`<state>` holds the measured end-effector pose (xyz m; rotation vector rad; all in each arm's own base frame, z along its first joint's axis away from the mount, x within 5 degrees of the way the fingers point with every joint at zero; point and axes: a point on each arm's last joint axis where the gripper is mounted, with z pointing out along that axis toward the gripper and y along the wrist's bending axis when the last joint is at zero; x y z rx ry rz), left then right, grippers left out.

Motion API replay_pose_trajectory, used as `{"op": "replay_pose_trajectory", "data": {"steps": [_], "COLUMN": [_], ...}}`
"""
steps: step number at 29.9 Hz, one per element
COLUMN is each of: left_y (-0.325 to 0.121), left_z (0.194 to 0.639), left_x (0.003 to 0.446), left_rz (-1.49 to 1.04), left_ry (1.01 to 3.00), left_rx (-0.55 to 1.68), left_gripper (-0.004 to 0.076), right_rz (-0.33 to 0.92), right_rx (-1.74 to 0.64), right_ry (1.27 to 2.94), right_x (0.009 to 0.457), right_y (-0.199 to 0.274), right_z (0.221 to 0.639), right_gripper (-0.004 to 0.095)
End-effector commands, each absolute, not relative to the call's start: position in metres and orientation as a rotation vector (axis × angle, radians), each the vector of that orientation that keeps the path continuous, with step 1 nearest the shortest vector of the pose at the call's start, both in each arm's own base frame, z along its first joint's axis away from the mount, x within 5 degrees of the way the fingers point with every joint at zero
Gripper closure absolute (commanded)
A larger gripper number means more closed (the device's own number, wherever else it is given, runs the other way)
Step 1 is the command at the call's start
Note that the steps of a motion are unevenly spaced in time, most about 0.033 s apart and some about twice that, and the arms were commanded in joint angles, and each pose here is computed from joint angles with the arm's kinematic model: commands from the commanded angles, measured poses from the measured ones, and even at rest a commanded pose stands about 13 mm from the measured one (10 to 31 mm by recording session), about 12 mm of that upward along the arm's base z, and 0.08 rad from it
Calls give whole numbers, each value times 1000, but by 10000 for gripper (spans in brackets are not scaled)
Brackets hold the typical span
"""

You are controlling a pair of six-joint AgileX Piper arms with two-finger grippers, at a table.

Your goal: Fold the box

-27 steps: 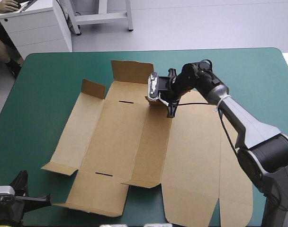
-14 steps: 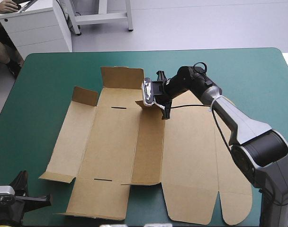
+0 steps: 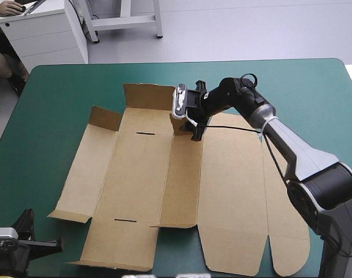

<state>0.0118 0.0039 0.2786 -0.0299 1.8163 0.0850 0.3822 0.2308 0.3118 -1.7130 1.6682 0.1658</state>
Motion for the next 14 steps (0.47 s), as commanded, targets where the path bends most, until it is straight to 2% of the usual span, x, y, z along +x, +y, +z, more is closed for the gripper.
{"op": "replay_pose_trajectory", "data": {"steps": [1, 5, 6, 7, 8, 14], "left_y": [3, 3, 3, 3, 3, 3], "left_z": [291, 291, 291, 291, 291, 291], "left_x": [9, 9, 9, 9, 9, 9], "left_rz": [75, 75, 75, 75, 75, 75], "left_ry": [1712, 1712, 1712, 1712, 1712, 1711], "left_rx": [-28, -28, -28, -28, -28, -28], "left_gripper": [734, 734, 734, 734, 734, 734], "right_rz": [211, 149, 130, 121, 120, 176], "right_rx": [-1354, -1219, -1186, -1166, -1137, -863], "right_ry": [1769, 1853, 1866, 1876, 1885, 2057], "right_x": [365, 359, 356, 355, 353, 340], "right_y": [217, 204, 200, 198, 195, 181], "right_z": [379, 396, 402, 404, 408, 423], "right_gripper": [341, 672, 801, 889, 925, 928]}}
